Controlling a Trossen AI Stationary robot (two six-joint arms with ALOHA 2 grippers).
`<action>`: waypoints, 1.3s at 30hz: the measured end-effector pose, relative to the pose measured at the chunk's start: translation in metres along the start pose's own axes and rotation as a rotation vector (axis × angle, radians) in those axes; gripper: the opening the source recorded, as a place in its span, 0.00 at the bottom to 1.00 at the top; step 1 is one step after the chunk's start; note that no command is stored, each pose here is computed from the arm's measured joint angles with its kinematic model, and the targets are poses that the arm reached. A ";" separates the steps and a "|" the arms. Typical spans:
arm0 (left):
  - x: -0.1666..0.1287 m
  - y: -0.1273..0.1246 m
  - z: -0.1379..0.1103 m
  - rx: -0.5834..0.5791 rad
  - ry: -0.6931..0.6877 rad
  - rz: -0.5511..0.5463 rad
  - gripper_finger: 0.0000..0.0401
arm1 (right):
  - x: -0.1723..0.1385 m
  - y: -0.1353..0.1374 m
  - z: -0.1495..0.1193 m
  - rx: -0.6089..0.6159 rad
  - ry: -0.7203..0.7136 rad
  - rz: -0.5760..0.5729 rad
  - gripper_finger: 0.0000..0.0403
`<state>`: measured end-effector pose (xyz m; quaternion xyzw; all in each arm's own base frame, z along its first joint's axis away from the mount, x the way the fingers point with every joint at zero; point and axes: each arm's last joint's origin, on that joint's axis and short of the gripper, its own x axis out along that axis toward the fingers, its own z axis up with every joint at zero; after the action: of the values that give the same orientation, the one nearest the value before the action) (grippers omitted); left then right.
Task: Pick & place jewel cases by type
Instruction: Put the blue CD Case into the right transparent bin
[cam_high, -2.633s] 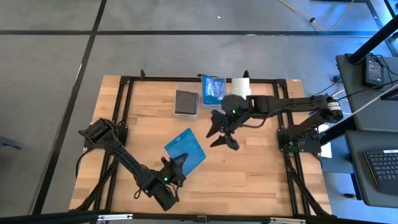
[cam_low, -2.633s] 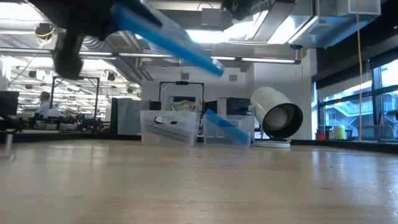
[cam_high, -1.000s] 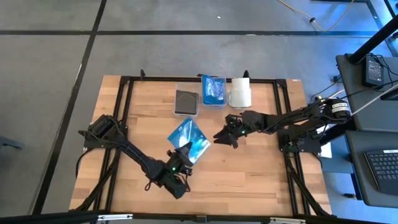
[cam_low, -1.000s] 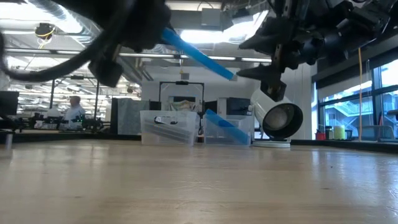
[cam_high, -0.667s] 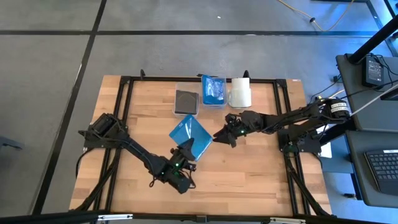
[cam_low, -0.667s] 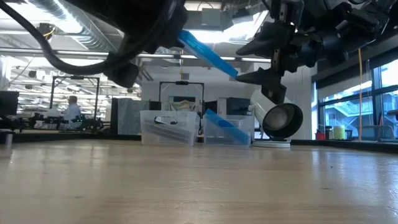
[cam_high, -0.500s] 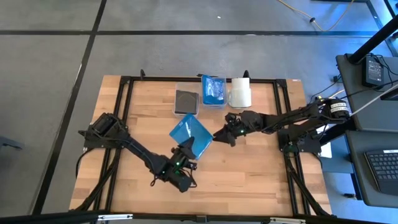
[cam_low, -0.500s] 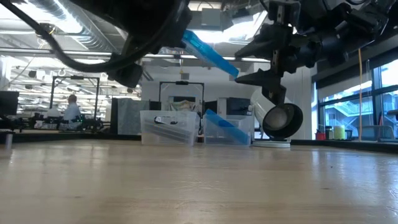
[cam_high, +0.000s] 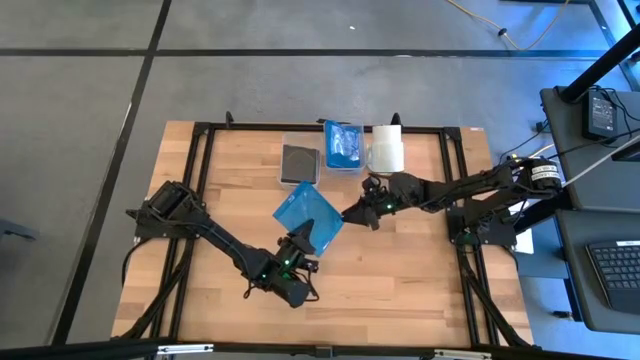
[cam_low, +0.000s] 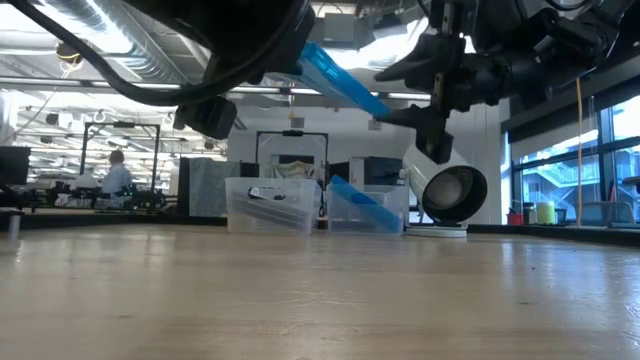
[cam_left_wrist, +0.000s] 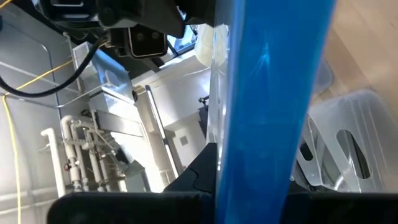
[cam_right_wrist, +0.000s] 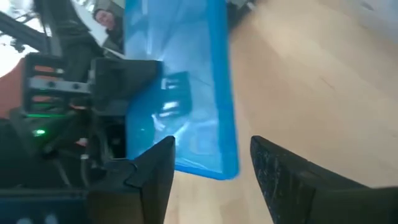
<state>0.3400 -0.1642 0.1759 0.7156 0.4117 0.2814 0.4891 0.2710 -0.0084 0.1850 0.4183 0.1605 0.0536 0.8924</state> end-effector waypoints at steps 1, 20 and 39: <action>0.000 0.000 0.000 -0.001 0.000 0.000 0.05 | 0.000 0.001 0.000 -0.001 0.000 0.013 0.52; 0.014 0.008 0.002 -0.125 0.035 -0.011 0.05 | 0.000 0.005 0.001 0.018 0.041 0.094 0.44; 0.006 0.008 0.004 -0.037 -0.013 -0.015 0.05 | 0.000 0.004 0.000 0.051 0.058 0.092 0.19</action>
<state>0.3482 -0.1622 0.1817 0.7051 0.4087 0.2807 0.5070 0.2708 -0.0058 0.1879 0.4459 0.1682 0.1025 0.8731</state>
